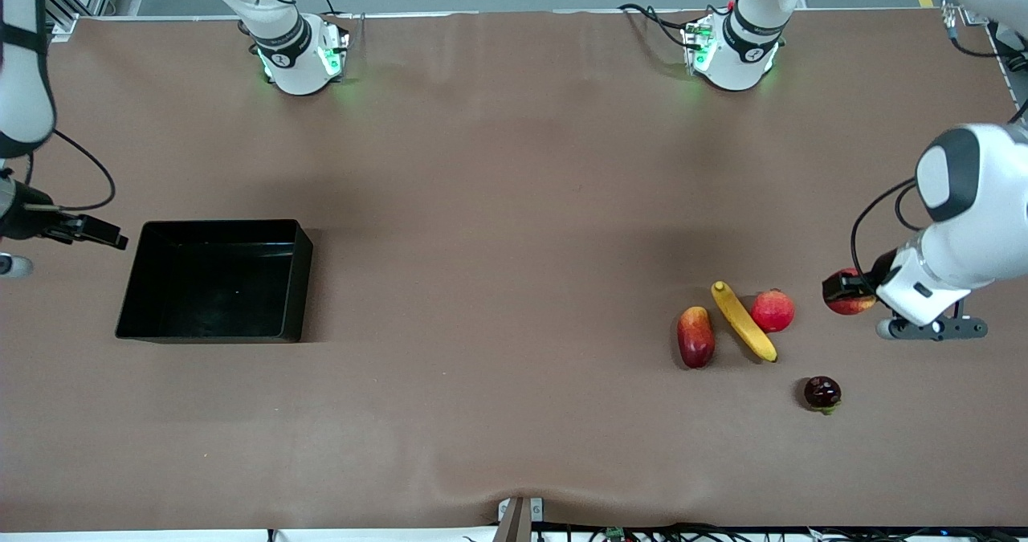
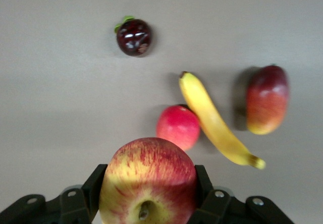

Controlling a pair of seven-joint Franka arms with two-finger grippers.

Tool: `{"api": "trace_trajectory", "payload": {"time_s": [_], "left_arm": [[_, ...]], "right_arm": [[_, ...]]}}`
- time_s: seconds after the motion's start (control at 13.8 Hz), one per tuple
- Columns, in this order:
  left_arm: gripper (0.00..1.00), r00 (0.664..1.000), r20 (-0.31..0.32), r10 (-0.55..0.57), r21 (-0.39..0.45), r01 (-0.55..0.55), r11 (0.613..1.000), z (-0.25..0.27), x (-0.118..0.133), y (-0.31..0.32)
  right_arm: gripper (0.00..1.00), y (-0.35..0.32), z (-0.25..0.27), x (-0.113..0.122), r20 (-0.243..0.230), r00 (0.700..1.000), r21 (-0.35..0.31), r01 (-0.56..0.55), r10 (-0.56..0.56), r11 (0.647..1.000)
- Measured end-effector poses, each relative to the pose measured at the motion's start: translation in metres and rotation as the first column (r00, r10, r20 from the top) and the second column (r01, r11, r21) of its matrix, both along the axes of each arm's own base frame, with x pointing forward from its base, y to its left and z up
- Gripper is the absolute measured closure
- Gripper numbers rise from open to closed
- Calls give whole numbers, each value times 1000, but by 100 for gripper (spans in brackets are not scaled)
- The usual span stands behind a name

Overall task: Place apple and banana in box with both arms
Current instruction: 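Lift the apple with the left gripper while the right gripper reaches the box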

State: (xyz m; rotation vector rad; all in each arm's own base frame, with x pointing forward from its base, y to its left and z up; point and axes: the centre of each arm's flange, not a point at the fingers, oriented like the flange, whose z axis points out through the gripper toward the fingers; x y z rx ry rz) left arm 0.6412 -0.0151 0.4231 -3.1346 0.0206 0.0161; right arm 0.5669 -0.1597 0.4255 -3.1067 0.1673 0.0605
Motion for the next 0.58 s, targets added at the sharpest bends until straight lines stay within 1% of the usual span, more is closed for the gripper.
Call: {"api": "trace_trajectory", "payload": {"time_s": [0.22, 0.36, 0.51, 0.58], "left_arm": [[26, 999, -28, 17, 9, -16, 1000, 34, -16, -37], [26, 1000, -21, 18, 11, -18, 1000, 45, -21, -47], [26, 999, -26, 41, 7, -41, 999, 49, -25, -67], [26, 997, -47, 56, 10, -55, 998, 49, -30, -80]], "right_arm": [[0, -28, -47, 4, -5, 999, 1, -37, 37, 999], [0, -38, -74, 7, -14, 998, 5, -64, 65, 998], [0, -49, -102, 9, -20, 992, 10, -127, 127, 992], [0, -56, -115, 8, -21, 987, 13, -161, 161, 987]]}}
